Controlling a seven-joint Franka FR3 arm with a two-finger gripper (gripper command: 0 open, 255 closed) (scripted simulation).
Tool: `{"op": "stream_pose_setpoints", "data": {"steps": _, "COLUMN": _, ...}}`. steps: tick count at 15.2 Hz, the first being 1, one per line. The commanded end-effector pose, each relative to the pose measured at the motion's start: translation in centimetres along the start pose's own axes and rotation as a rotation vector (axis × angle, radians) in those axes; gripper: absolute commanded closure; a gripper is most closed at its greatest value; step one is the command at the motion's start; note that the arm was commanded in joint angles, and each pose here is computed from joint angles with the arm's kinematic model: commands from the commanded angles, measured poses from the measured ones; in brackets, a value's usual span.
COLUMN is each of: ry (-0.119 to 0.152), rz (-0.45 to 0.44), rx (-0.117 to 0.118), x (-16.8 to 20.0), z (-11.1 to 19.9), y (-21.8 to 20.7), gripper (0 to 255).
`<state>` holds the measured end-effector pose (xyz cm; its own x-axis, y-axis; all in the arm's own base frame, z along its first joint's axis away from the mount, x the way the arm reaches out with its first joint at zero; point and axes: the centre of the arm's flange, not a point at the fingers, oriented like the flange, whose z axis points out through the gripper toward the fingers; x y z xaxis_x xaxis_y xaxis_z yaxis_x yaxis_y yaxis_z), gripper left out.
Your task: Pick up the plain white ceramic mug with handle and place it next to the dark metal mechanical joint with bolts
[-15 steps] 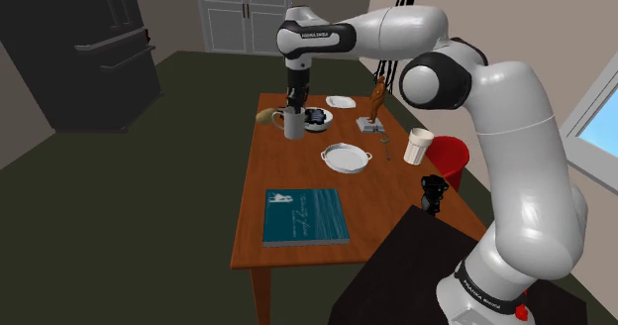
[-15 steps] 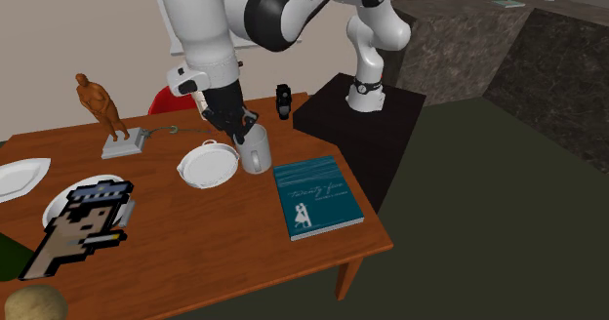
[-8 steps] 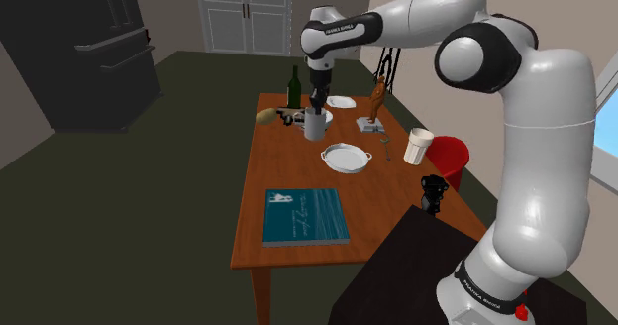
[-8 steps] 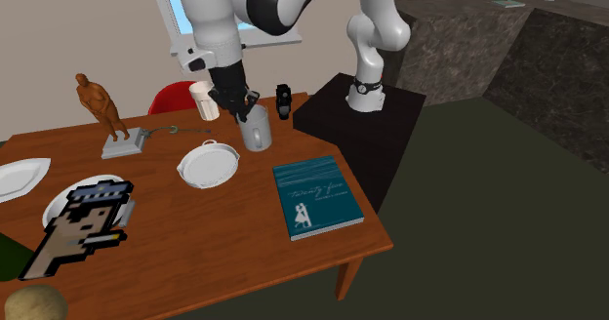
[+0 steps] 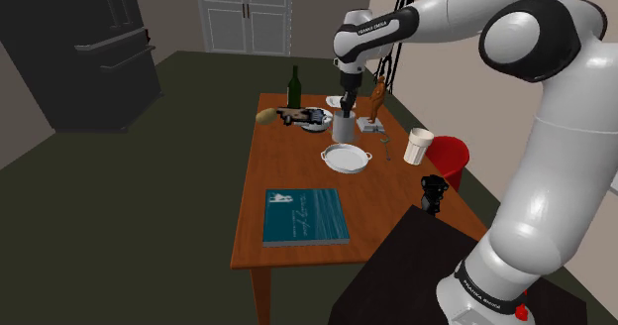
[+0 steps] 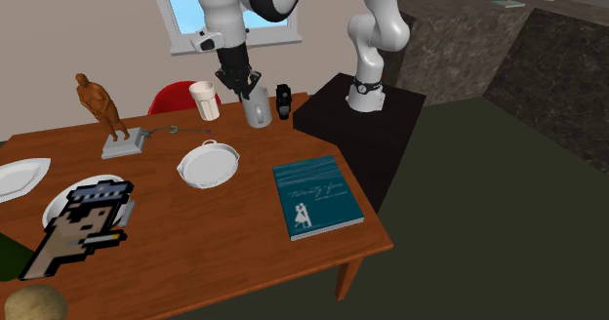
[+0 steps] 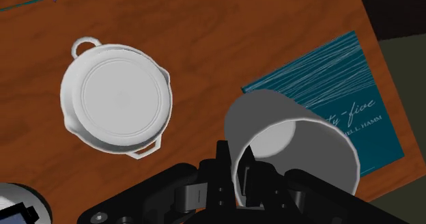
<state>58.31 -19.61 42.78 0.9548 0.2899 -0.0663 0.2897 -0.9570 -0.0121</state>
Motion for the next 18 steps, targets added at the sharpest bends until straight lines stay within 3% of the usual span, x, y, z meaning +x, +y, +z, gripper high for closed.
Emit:
{"op": "stream_pose_setpoints", "data": {"steps": 1, "ry": 0.000, "rz": -0.001, "rx": 0.000, "x": -2.5, "z": 0.3, "y": 0.9, "gripper": 255}}
{"op": "stream_pose_setpoints", "data": {"steps": 16, "ry": 0.000, "rz": -0.001, "rx": 0.000, "x": -21.0, "z": 1.4, "y": 7.9, "gripper": 255}}
{"op": "stream_pose_setpoints", "data": {"steps": 18, "ry": 0.000, "rz": -0.001, "rx": 0.000, "x": -22.0, "z": 2.0, "y": 8.4, "gripper": 255}}
